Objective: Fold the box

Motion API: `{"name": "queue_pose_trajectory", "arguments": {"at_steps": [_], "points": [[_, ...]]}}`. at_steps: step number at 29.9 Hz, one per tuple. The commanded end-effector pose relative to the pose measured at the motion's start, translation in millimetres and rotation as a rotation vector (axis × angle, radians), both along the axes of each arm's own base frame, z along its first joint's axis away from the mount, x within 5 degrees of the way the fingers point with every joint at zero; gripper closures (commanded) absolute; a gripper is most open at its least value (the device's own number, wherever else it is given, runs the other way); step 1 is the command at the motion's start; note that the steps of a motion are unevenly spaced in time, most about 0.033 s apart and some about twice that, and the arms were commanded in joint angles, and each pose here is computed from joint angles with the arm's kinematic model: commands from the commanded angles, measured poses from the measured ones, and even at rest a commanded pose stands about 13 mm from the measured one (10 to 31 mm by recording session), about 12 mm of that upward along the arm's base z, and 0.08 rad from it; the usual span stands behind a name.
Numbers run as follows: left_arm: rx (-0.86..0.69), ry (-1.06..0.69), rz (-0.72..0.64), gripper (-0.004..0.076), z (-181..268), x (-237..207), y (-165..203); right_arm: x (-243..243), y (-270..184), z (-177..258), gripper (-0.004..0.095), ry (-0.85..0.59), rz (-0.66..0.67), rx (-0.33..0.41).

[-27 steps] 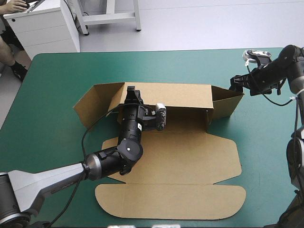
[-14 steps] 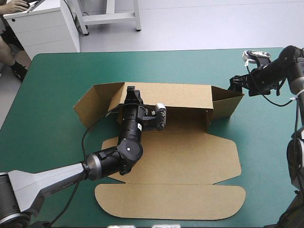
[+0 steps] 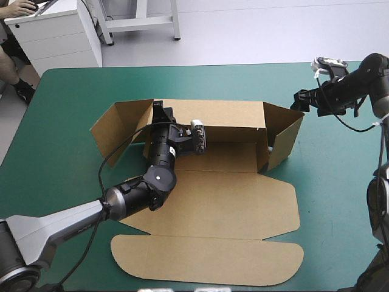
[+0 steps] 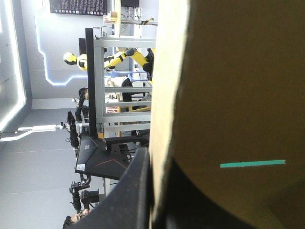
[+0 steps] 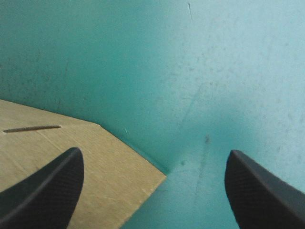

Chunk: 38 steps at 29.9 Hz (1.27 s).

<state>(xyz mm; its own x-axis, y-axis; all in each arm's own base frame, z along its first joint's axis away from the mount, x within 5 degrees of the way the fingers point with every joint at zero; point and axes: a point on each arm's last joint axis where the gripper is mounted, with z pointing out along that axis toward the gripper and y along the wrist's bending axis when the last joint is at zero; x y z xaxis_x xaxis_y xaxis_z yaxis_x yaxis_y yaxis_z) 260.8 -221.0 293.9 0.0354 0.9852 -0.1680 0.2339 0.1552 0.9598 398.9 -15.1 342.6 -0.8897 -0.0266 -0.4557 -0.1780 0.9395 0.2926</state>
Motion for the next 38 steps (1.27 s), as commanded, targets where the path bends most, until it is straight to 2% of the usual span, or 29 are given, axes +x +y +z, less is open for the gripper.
{"name": "queue_pose_trajectory", "arguments": {"at_steps": [1,14,20,25,30,38], "points": [[-0.031,-0.138,-0.018,0.0734,35.6,-1.4,1.9,-14.2,3.2,42.8,0.0167,-0.118,0.001,0.029],[-0.035,-0.130,-0.024,0.0734,34.9,-1.5,1.3,-8.3,1.5,51.5,0.0167,-0.191,-0.034,0.028],[-0.035,-0.130,-0.024,0.0734,34.9,-1.5,1.3,-13.7,3.1,48.3,0.0168,-0.127,-0.004,0.030],[-0.035,-0.130,-0.024,0.0734,34.9,-1.5,1.3,-15.1,-1.0,44.7,0.0169,-0.102,-0.040,-0.006],[-0.037,-0.130,-0.019,0.0734,34.8,-1.5,1.7,-30.9,1.3,28.7,0.0169,-0.041,-0.007,-0.012],[-0.043,-0.121,-0.014,0.0734,34.1,-1.5,2.1,-60.8,11.5,13.9,0.0171,-0.021,0.064,0.040]]}}
